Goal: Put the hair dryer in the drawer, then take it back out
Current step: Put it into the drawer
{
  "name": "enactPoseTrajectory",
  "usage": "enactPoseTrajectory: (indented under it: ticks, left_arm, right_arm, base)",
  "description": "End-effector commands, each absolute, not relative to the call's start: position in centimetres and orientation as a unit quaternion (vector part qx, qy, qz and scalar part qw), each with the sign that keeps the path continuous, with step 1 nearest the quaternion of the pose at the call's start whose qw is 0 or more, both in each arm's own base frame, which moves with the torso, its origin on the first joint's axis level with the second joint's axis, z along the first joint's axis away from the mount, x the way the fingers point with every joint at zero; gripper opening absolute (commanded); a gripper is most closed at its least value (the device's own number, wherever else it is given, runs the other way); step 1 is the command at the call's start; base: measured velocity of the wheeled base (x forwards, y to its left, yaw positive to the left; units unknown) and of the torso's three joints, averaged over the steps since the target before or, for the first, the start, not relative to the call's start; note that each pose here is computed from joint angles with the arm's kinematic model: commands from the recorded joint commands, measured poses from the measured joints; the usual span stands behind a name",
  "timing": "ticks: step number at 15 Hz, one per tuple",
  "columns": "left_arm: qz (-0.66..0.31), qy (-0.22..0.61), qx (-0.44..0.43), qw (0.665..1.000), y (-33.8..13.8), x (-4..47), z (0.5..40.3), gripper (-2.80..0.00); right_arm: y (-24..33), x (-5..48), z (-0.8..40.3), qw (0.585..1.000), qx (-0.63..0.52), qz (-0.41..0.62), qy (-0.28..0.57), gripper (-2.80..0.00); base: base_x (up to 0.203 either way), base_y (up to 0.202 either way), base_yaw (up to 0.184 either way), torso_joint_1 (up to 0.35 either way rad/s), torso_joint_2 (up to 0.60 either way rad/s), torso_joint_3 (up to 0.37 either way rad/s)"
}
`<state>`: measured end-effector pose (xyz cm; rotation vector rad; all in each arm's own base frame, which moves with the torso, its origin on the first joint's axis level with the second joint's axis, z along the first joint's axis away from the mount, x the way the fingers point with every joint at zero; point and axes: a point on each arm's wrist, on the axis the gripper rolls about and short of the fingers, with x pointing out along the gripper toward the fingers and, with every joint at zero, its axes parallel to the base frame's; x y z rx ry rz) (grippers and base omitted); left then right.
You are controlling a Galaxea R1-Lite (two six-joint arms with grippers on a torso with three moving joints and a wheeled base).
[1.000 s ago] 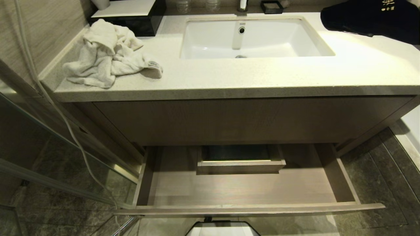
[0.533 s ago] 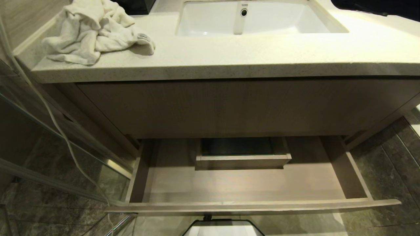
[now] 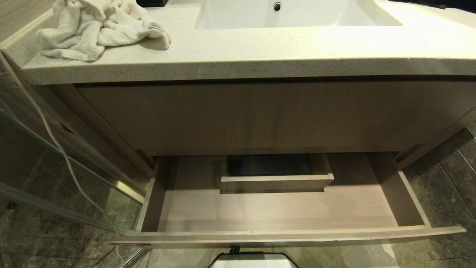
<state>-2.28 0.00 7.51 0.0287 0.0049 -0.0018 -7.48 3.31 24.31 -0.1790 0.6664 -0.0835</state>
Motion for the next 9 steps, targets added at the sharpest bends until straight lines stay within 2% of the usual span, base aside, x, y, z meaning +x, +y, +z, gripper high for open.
enactPoseTrajectory:
  ticks: [1, 7, 9]
  left_arm:
    - [-0.001, 0.005, 0.015, 1.0, 0.0, -2.26, 7.45, -2.8]
    - [-0.001, 0.005, 0.015, 1.0, 0.0, -2.26, 7.45, -2.8]
    - [-0.001, 0.005, 0.015, 1.0, 0.0, -2.26, 7.45, -2.8]
  right_arm:
    - [3.19, -7.14, 24.5, 0.938, -0.086, -0.039, 0.333, -2.8]
    - [3.12, -7.22, 24.41, 0.935, -0.092, -0.057, 0.338, -2.8]
    - [3.13, -7.26, 24.4, 0.935, -0.092, -0.057, 0.337, -2.8]
  base:
    - [0.0, 0.0, 0.0, 0.044, 0.04, 0.113]
    - [0.0, 0.0, 0.0, 0.049, 0.02, 0.047]
    - [0.0, 0.0, 0.0, 0.273, 0.04, 0.327]
